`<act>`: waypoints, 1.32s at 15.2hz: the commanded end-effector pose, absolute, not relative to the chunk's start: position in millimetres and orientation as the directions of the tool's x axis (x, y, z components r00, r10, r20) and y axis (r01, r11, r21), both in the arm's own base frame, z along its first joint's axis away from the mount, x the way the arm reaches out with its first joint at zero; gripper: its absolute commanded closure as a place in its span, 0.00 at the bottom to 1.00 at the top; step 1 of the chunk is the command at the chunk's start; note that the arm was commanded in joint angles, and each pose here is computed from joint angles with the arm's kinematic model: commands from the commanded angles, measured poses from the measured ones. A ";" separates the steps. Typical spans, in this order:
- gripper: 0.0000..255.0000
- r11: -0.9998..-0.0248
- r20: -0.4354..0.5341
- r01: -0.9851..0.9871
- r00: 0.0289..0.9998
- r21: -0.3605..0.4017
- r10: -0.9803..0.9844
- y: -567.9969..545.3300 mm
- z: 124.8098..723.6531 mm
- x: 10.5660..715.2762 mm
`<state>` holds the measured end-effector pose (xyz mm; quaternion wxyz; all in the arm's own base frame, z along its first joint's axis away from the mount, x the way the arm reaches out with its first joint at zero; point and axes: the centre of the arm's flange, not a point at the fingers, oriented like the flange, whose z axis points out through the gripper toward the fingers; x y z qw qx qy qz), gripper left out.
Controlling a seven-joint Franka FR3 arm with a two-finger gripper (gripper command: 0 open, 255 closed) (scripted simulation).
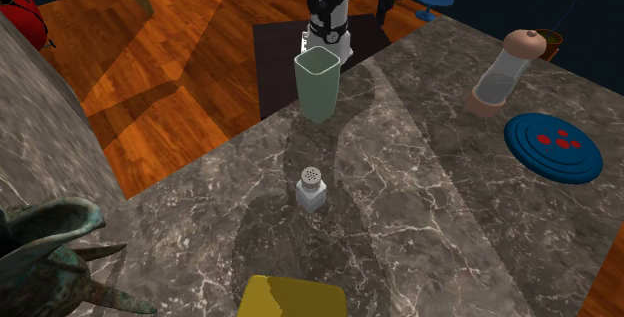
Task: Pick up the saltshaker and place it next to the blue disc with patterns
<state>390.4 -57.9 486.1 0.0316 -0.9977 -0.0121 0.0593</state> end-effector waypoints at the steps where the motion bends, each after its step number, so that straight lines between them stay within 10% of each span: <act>1: 0.00 -0.998 -0.102 0.020 0.994 -0.058 0.026 -68.4 473.8 412.3; 20: 0.00 -1.000 0.013 0.013 1.000 -0.011 0.013 -163.4 398.3 576.1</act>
